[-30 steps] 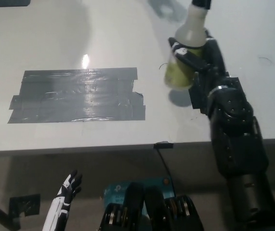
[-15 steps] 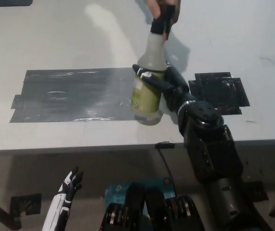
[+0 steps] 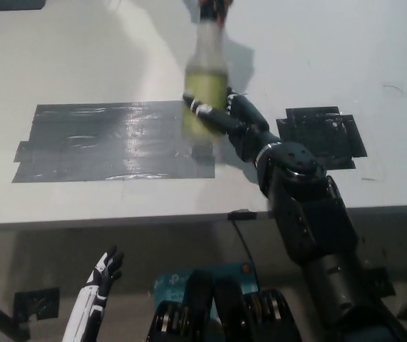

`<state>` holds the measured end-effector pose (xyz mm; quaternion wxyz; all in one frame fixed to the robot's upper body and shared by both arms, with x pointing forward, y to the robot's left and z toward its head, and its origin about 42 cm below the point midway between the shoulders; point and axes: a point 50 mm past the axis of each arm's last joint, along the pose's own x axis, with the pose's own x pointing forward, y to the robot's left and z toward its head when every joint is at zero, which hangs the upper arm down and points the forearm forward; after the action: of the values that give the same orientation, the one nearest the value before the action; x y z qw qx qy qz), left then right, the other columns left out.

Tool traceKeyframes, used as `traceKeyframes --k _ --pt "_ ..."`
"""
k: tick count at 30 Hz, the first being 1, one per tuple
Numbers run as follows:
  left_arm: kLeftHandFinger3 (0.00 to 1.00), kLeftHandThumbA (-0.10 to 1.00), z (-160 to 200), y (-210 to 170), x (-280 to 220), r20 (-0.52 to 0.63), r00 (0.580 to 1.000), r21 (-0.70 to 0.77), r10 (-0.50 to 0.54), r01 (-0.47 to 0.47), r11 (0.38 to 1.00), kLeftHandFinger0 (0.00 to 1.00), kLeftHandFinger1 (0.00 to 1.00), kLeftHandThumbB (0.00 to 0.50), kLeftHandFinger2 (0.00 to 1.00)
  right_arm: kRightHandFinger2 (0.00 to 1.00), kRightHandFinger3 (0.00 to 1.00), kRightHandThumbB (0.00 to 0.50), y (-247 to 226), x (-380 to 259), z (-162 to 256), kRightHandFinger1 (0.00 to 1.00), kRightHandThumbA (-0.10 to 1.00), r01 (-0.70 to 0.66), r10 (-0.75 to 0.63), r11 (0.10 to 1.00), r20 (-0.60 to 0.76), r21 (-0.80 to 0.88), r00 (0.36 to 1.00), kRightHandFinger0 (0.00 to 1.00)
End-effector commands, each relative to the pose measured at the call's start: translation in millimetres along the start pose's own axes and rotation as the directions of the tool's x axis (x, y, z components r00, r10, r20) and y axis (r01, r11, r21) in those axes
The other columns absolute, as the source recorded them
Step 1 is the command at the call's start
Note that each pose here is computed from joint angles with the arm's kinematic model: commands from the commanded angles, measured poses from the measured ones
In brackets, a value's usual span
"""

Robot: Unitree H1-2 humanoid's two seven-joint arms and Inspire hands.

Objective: A spray bottle is kept on the black marked spot on the table infront of the robot and the robot extends its right arm to pick it up and hands it to a person

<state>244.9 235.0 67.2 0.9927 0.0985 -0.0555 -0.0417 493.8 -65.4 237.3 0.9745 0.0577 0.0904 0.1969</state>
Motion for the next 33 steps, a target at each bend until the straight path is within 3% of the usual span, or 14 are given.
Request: traceKeyframes --k 1,4,6,8,10,12,13,15,21,23,25,28,33 --pt "1.0 1.0 7 1 1 0.022 0.999 0.01 -0.026 0.026 1.0 1.0 1.0 0.385 1.0 1.0 1.0 0.499 4 -19 27 1.0 0.56 -0.204 0.211 0.976 0.116 -0.068 0.97 1.0" --pt "1.0 1.0 5 2 1 0.021 0.999 0.009 -0.028 0.028 1.0 1.0 1.0 0.381 1.0 1.0 1.0 0.5 -10 -39 38 1.0 0.59 -0.186 0.202 0.978 0.18 -0.098 0.963 1.0" --pt "1.0 1.0 5 2 1 0.029 0.999 0.013 -0.03 0.03 0.999 1.0 1.0 0.38 1.0 1.0 1.0 0.5 -19 -55 46 1.0 0.73 -0.18 0.205 0.976 0.232 -0.126 0.951 1.0" --pt "1.0 1.0 5 1 0 0.025 0.999 0.013 -0.029 0.028 1.0 1.0 1.0 0.384 1.0 1.0 1.0 0.498 -31 -80 55 1.0 0.71 -0.158 0.199 0.975 0.294 -0.159 0.935 1.0" --pt "1.0 1.0 5 1 0 0.027 0.999 0.018 -0.03 0.029 0.999 1.0 1.0 0.383 1.0 1.0 1.0 0.479 -39 -101 60 1.0 0.81 -0.118 0.194 0.966 0.341 -0.232 0.92 1.0" --pt "1.0 1.0 5 1 1 0.029 0.999 0.018 -0.029 0.028 0.999 1.0 1.0 0.381 1.0 1.0 1.0 0.491 -50 -149 69 1.0 0.87 -0.041 0.194 0.934 0.407 -0.355 0.893 1.0" --pt "1.0 1.0 5 1 1 0.027 0.999 0.014 -0.029 0.029 0.999 1.0 1.0 0.383 1.0 1.0 1.0 0.455 -52 -169 68 1.0 0.88 -0.02 0.198 0.924 0.434 -0.381 0.879 1.0" --pt "1.0 1.0 5 1 1 0.024 0.999 0.01 -0.03 0.03 1.0 1.0 1.0 0.383 1.0 1.0 1.0 0.432 -53 -197 65 1.0 0.85 -0.012 0.212 0.918 0.464 -0.396 0.86 1.0" --pt "1.0 1.0 4 2 3 0.029 0.999 0.013 -0.022 0.021 1.0 1.0 1.0 0.38 1.0 1.0 1.0 0.45 -48 -247 45 1.0 0.89 0.014 0.236 0.893 0.495 -0.45 0.836 1.0" --pt "1.0 1.0 1 2 -1 0.019 1.0 0.008 -0.013 0.013 1.0 1.0 1.0 0.366 1.0 1.0 1.0 0.394 -45 -267 0 1.0 0.85 0.041 0.176 0.914 0.485 -0.403 0.857 1.0" --pt "1.0 1.0 0 2 -3 0.016 1.0 0.014 -0.011 0.011 1.0 1.0 1.0 0.367 1.0 1.0 1.0 0.375 -48 -270 -21 1.0 0.84 0.068 0.131 0.923 0.474 -0.379 0.871 1.0" --pt "1.0 1.0 -2 2 -5 0.014 1.0 0.016 -0.004 0.003 1.0 1.0 1.0 0.371 1.0 1.0 1.0 0.356 -58 -273 -67 1.0 0.86 0.124 0.024 0.939 0.419 -0.321 0.908 1.0" --pt "1.0 1.0 -3 2 -5 0.004 1.0 0.007 -0.004 0.004 1.0 1.0 1.0 0.372 1.0 1.0 1.0 0.338 -70 -271 -109 1.0 0.91 0.177 -0.066 0.937 0.343 -0.303 0.937 1.0"
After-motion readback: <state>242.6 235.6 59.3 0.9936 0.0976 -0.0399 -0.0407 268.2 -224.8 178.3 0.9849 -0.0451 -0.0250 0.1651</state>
